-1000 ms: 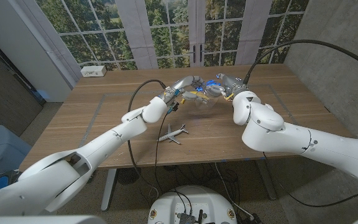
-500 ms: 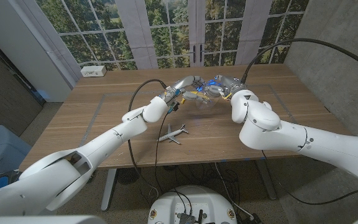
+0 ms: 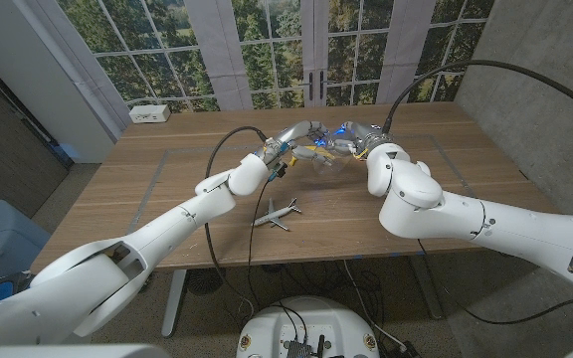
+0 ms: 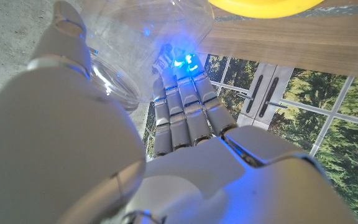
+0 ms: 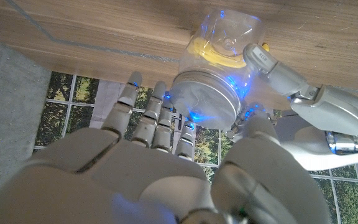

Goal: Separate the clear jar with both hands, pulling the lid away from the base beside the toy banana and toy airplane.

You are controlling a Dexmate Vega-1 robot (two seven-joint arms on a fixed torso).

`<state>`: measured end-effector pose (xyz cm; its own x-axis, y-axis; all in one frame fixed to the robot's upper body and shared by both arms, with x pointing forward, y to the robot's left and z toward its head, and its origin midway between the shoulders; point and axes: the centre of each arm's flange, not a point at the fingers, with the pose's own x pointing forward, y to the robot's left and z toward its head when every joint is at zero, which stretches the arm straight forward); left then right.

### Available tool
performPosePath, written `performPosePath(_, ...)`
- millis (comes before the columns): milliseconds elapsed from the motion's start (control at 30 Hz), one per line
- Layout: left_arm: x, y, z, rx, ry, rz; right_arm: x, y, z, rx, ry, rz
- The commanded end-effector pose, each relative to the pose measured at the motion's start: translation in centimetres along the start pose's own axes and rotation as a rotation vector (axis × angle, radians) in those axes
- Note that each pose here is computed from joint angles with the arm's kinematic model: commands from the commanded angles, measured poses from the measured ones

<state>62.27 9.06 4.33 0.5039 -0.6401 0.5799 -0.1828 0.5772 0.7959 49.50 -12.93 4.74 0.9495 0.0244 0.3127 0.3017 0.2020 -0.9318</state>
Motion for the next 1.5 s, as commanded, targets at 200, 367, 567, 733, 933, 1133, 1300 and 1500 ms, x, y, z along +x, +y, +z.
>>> performPosePath(200,0.0,0.4,-0.4,-0.016,-0.004,0.006,0.3,0.2,0.4,-0.013,-0.036,-0.055)
performPosePath(367,0.2,0.7,-0.6,-0.066,0.0,0.002,0.6,0.5,0.4,-0.027,-0.035,-0.043)
performPosePath(567,0.3,1.1,-1.0,-0.16,0.011,-0.014,1.1,0.9,0.4,-0.053,-0.041,-0.03)
performPosePath(733,0.5,1.4,-1.3,-0.233,0.022,-0.029,1.2,1.0,0.4,-0.061,-0.071,-0.035)
performPosePath(933,0.6,1.6,-1.4,-0.249,0.026,-0.034,1.3,1.1,0.2,-0.054,-0.123,-0.057)
performPosePath(1133,0.7,1.7,-1.2,-0.239,0.019,-0.041,1.6,1.0,0.2,-0.081,-0.131,-0.032)
performPosePath(1300,0.9,2.0,-1.1,-0.228,0.014,-0.045,1.6,0.8,0.1,-0.104,-0.171,-0.012)
performPosePath(1500,1.1,2.1,-0.9,-0.225,0.008,-0.056,1.2,0.5,0.0,-0.138,-0.224,-0.025)
